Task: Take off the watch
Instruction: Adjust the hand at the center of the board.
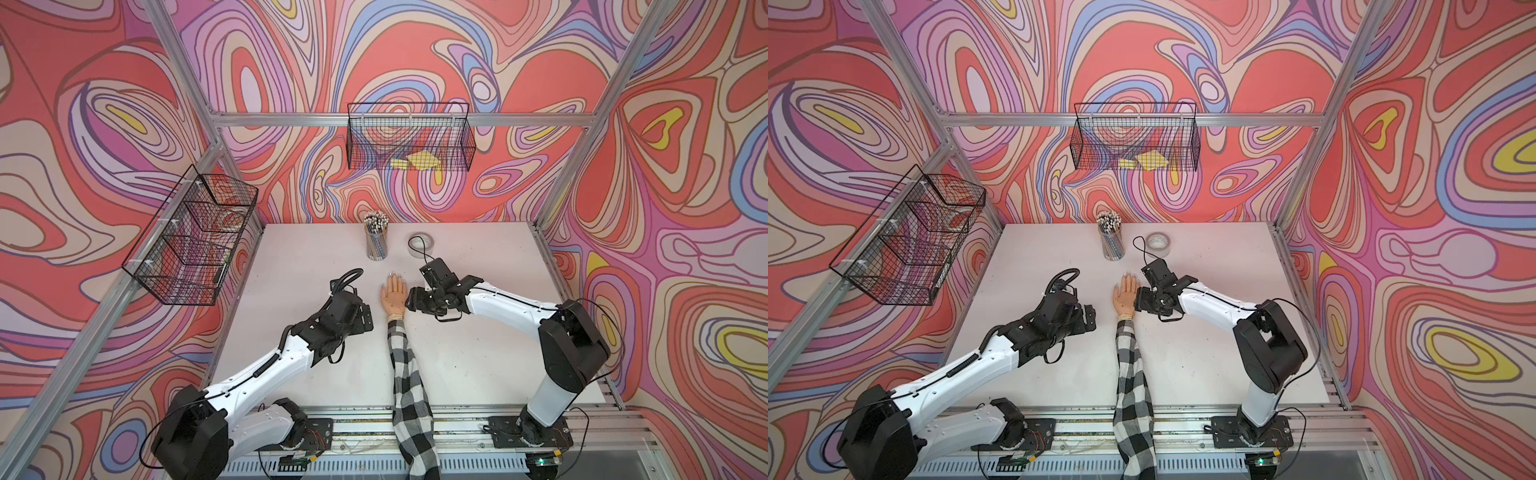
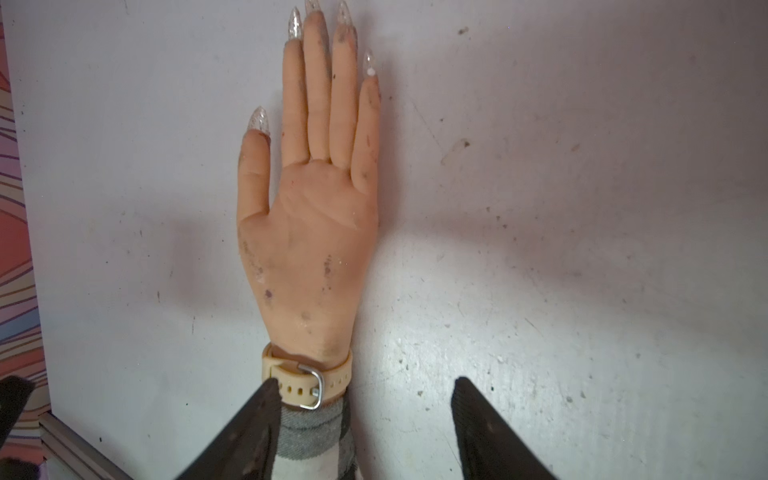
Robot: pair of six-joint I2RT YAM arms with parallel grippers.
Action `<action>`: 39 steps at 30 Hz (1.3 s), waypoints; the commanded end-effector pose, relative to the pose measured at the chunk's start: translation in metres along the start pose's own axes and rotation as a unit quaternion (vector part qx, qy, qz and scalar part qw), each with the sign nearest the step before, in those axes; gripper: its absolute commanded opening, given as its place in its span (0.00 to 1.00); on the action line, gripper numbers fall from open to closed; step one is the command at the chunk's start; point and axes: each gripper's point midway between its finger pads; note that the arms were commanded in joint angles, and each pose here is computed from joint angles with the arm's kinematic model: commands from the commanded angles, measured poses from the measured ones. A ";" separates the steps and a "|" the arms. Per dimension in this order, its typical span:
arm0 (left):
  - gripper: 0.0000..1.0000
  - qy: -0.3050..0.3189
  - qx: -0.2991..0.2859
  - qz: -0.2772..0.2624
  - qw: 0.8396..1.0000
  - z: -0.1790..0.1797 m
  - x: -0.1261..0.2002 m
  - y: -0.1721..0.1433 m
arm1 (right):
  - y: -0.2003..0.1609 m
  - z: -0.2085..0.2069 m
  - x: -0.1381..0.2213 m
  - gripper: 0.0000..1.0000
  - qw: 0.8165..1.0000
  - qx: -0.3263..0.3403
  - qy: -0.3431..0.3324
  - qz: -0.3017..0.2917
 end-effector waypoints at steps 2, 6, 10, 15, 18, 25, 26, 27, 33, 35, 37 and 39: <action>0.99 -0.043 0.025 0.015 0.999 -0.023 -0.003 0.009 | -0.004 0.006 0.006 0.67 0.999 0.002 0.033 -0.018; 0.99 -0.073 0.036 0.022 0.996 -0.033 -0.007 0.017 | -0.004 0.002 0.008 0.67 0.999 -0.010 0.031 -0.032; 0.99 -0.096 0.046 0.035 0.994 -0.040 -0.009 0.021 | -0.002 0.005 0.002 0.67 0.999 -0.001 0.033 -0.027; 0.99 -0.099 0.040 0.049 0.993 -0.041 -0.011 0.022 | 0.013 0.020 0.000 0.65 0.997 0.014 0.064 -0.047; 0.99 -0.096 0.037 0.053 0.993 -0.037 -0.010 0.018 | 0.019 0.024 -0.002 0.64 0.997 0.021 0.062 -0.045; 0.99 -0.107 0.056 0.067 0.990 -0.032 -0.014 0.011 | 0.018 0.022 -0.005 0.60 0.998 0.026 0.054 -0.034; 0.99 -0.112 0.059 0.068 0.990 -0.033 -0.016 0.010 | 0.017 0.024 -0.005 0.59 0.998 0.027 0.057 -0.031; 0.99 -0.117 0.061 0.071 0.989 -0.035 -0.017 0.009 | 0.016 0.024 -0.006 0.58 0.998 0.027 0.058 -0.028; 0.99 -0.123 0.084 0.102 0.984 -0.035 -0.030 -0.008 | 0.001 0.028 -0.013 0.49 0.997 0.018 0.080 0.002; 0.99 -0.120 0.089 0.107 0.983 -0.032 -0.033 -0.012 | -0.003 0.028 -0.014 0.49 0.997 0.015 0.079 0.007; 0.98 -0.114 0.091 0.108 0.983 -0.030 -0.035 -0.014 | -0.006 0.030 -0.015 0.49 0.997 0.017 0.077 0.011; 0.98 -0.110 0.091 0.107 0.984 -0.028 -0.036 -0.014 | -0.007 0.031 -0.015 0.49 0.997 0.020 0.070 0.015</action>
Point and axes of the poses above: each gripper's point midway between its finger pads, its own x axis back along the fingers, its own z axis along the line the jaws close on, y = z × x, and after that the axes turned 7 degrees about x, right-handed
